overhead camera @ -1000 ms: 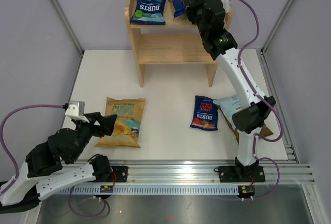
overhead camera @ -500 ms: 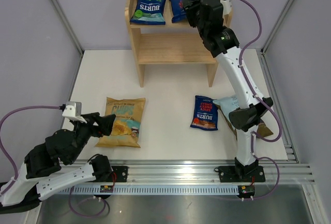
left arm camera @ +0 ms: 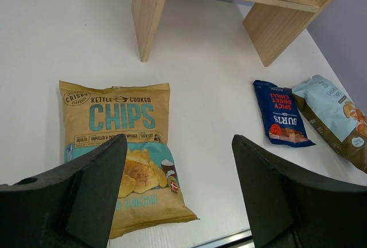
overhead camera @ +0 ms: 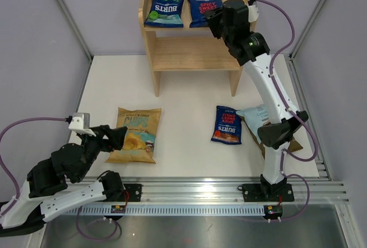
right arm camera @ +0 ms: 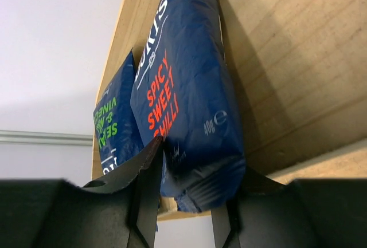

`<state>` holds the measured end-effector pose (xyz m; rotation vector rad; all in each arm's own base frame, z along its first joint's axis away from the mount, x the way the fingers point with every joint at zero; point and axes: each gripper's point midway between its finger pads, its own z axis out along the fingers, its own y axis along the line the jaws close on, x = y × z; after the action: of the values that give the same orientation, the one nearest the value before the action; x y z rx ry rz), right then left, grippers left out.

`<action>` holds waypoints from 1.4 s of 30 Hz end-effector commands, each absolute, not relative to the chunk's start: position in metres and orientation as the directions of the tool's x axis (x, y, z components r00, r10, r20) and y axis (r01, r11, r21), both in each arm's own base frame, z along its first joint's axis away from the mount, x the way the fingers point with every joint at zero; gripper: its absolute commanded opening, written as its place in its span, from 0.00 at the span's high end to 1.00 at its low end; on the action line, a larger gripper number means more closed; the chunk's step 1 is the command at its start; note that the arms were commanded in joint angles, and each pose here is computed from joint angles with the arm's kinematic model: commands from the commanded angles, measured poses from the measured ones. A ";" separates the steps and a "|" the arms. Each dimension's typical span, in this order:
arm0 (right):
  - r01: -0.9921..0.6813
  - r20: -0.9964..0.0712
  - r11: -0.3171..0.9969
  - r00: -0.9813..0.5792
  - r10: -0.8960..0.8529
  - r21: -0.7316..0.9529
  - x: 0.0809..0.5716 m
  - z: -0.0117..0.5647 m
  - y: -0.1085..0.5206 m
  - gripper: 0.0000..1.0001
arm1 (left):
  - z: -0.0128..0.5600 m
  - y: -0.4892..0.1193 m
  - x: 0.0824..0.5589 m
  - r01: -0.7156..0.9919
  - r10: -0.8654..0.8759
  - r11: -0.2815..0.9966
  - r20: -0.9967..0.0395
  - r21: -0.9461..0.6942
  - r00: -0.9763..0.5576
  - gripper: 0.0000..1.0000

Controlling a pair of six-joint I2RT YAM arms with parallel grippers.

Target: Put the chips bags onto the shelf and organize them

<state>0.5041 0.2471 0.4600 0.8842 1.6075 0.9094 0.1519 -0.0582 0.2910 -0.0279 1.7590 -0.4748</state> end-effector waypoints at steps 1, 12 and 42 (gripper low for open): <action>0.042 -0.393 0.407 -0.185 0.901 0.912 0.481 0.492 0.240 0.59 | 0.298 -0.054 0.155 0.205 -0.306 0.914 -0.926 -0.351 -0.223 0.23; 0.048 -0.375 0.395 -0.227 0.899 0.918 0.471 0.483 0.243 0.77 | 0.297 -0.051 0.155 0.195 -0.311 0.914 -0.924 -0.355 -0.222 0.24; 0.054 -0.316 0.330 -0.181 0.931 0.942 0.488 0.479 0.263 0.82 | 0.298 -0.039 0.153 0.172 -0.347 0.908 -0.916 -0.381 -0.201 0.24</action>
<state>0.4938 0.2698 0.4584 0.9387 1.5996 1.0473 0.1518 -0.0457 0.2922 -0.0876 1.7380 -0.4676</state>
